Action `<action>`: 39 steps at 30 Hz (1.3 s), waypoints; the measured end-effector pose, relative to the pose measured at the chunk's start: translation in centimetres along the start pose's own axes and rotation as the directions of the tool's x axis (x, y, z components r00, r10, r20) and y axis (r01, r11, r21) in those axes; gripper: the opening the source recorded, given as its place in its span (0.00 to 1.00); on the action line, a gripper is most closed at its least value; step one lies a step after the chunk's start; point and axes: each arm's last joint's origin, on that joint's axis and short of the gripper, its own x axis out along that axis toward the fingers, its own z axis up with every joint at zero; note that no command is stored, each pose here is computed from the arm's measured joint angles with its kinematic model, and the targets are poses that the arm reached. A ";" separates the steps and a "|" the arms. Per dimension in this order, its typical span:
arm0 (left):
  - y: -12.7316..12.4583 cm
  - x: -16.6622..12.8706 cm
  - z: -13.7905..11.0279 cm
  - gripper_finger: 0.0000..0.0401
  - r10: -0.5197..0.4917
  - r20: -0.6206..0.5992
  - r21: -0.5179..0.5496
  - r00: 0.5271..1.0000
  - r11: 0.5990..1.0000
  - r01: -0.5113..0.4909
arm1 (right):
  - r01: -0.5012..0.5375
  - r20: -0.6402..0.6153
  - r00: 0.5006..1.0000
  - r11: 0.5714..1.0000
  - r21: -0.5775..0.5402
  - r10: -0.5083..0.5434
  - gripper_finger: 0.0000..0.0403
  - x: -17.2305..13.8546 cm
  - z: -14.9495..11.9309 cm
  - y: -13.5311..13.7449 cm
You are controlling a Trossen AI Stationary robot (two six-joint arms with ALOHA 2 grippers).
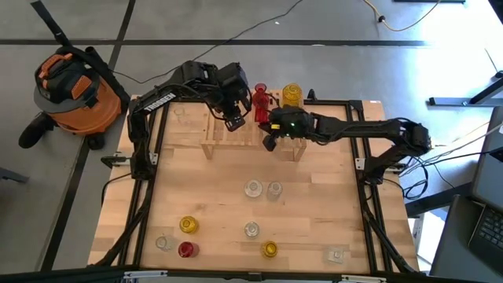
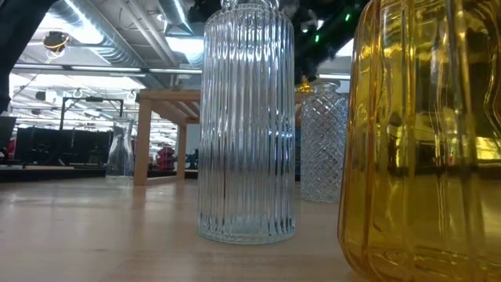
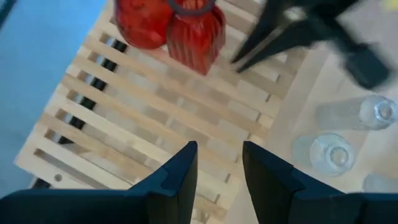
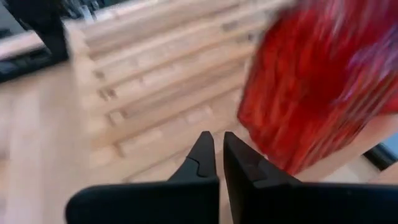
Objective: Sort vases onto shelf
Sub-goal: Put the transparent vase on the shelf
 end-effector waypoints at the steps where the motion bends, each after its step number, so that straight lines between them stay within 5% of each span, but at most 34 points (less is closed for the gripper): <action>1: 0.0 -0.2 -0.1 0.30 0.000 0.006 -0.001 1.000 1.000 0.000 | -0.001 0.020 1.000 1.000 0.001 0.001 0.00 -0.8 0.4 0.3; 5: 0.4 -2.0 -0.7 0.30 0.035 0.053 -0.004 0.998 0.999 -0.035 | 0.028 0.048 0.998 1.000 -0.001 -0.028 0.00 -4.6 1.3 1.4; 9: 2.4 -3.5 -2.4 0.30 0.193 0.072 -0.044 0.978 0.981 -0.191 | 0.083 0.057 0.995 0.996 -0.012 -0.083 0.00 -8.9 1.7 1.5; 17: 9.1 -1.7 -9.0 0.30 0.286 -0.164 -0.171 0.944 0.934 -0.313 | 0.186 0.098 0.977 0.982 0.037 -0.189 0.00 -14.8 1.8 0.3; 25: 15.4 2.1 -14.0 0.30 0.219 -0.345 -0.270 0.913 0.908 -0.320 | 0.216 0.158 0.962 0.974 0.067 -0.224 0.00 -16.4 2.2 -0.2; 39: 21.0 5.6 -15.0 0.41 0.125 -0.416 -0.355 0.901 0.890 -0.287 | 0.165 0.150 0.972 0.979 0.119 -0.182 0.00 -16.4 2.2 -0.1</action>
